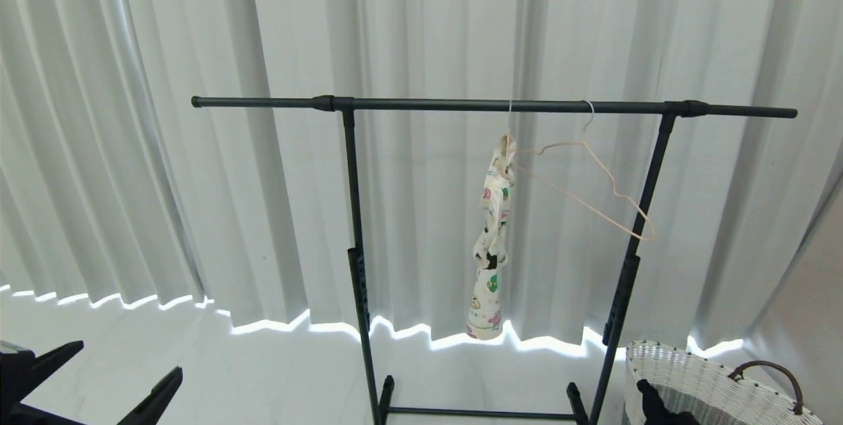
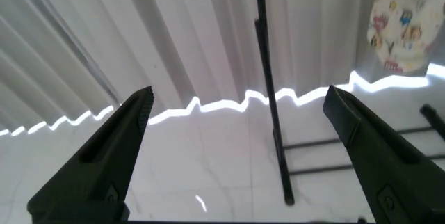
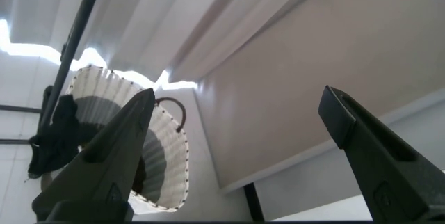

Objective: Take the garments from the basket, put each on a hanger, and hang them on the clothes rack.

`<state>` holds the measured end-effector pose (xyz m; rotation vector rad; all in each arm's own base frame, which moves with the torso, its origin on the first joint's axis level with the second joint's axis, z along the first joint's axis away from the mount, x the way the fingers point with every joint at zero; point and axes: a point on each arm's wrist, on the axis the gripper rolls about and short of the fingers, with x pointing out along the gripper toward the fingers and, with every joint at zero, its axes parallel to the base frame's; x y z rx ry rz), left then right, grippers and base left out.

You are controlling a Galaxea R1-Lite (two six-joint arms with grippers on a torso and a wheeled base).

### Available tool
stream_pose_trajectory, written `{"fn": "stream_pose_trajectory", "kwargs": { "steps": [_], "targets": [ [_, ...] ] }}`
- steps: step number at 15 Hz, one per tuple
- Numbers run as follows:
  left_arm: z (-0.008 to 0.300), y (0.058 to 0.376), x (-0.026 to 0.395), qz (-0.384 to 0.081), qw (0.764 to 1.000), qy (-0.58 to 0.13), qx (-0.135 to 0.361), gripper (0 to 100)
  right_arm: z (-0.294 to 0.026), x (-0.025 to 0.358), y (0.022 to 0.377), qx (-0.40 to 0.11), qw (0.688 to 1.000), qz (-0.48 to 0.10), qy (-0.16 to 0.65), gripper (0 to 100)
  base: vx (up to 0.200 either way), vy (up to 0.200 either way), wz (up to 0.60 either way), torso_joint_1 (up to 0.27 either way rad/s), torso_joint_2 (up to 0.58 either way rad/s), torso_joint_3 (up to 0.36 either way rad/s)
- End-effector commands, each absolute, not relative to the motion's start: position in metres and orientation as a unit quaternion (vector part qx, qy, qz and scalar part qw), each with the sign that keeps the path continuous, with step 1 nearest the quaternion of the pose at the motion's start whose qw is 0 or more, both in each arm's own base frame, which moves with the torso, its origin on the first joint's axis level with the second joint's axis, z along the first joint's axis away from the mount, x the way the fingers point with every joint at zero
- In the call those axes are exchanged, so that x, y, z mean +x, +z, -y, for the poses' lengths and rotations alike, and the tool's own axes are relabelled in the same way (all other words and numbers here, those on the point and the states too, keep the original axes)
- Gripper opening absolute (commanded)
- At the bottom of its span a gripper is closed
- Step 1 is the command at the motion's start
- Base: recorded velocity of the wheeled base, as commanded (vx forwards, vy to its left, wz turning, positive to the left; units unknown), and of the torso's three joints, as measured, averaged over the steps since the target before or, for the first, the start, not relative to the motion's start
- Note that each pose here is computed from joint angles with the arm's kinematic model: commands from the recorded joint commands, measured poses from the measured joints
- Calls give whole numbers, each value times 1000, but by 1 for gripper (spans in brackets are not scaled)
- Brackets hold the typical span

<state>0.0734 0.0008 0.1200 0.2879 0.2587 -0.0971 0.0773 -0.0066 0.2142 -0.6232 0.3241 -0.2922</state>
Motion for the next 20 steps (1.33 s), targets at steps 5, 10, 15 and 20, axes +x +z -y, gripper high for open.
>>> {"fn": "stream_pose_trajectory", "kwargs": {
  "steps": [5, 10, 15, 20],
  "targets": [
    [1, 83, 8, -198, 970, -38, 138, 100, 6, 72, 206, -311, 927, -161, -137, 100, 0, 0, 0, -212, 501, 290],
    [1, 83, 10, -203, 969, -40, 138, 100, 6, 74, 206, -313, 926, -165, -135, 100, 0, 0, 0, -189, 481, 288],
    [1, 83, 8, -194, 970, -45, 140, 100, 6, 74, 203, -314, 924, -171, -133, 100, 0, 0, 0, -138, 383, 248],
    [2, 83, 11, -205, 965, -74, 146, 100, 6, 74, 200, -321, 921, -176, -131, 100, 0, 0, 0, -12, 41, 23]
  ]
}}
